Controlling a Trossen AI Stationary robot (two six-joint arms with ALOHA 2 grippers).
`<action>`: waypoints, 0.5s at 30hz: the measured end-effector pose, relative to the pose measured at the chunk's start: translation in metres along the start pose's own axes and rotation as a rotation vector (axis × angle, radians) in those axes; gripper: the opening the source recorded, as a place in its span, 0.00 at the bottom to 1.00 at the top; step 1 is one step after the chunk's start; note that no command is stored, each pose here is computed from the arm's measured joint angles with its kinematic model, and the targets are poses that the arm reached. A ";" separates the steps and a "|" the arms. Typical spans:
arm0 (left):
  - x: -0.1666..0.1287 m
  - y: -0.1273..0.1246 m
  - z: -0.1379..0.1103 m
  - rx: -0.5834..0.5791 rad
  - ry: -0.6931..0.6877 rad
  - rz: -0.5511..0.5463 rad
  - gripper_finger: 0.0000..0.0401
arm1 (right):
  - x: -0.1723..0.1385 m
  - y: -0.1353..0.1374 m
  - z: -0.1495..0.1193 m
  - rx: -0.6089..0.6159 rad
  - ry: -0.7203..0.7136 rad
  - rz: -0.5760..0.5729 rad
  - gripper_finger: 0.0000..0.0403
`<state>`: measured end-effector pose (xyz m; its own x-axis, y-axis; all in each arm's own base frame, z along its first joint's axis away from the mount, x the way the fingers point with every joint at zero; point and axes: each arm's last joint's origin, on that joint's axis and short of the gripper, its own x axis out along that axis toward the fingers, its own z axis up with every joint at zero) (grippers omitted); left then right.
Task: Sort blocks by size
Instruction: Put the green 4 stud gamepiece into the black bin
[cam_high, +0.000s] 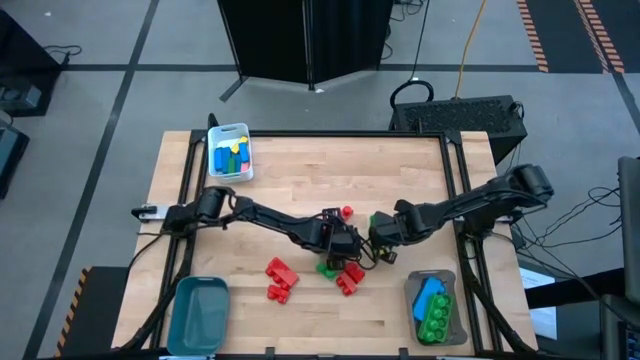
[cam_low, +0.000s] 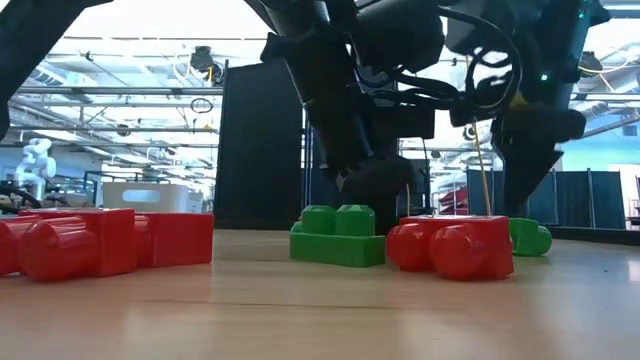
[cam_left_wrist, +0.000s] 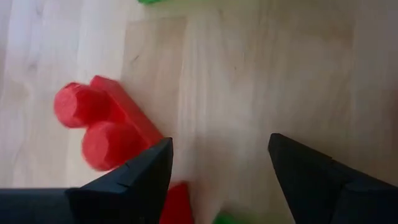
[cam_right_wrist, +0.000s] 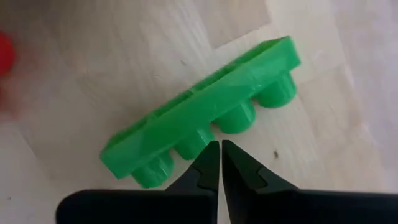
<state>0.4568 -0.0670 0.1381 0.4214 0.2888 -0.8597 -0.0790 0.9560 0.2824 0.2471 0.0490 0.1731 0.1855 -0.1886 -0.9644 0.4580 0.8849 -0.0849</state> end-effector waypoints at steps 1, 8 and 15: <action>-0.002 0.000 0.000 0.001 0.000 0.000 0.66 | 0.003 0.001 0.000 -0.008 0.005 -0.005 0.00; -0.012 -0.003 -0.005 0.012 0.045 0.003 0.66 | 0.017 0.012 0.008 -0.044 -0.031 0.034 0.00; -0.013 -0.012 -0.010 0.014 0.047 0.024 0.66 | 0.020 0.022 0.016 -0.130 -0.119 0.094 0.00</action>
<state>0.4433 -0.0813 0.1418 0.3768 0.3136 -0.8716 -0.0758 0.9482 0.3084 0.2748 0.0576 0.1560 0.3272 -0.1448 -0.9338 0.3193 0.9470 -0.0349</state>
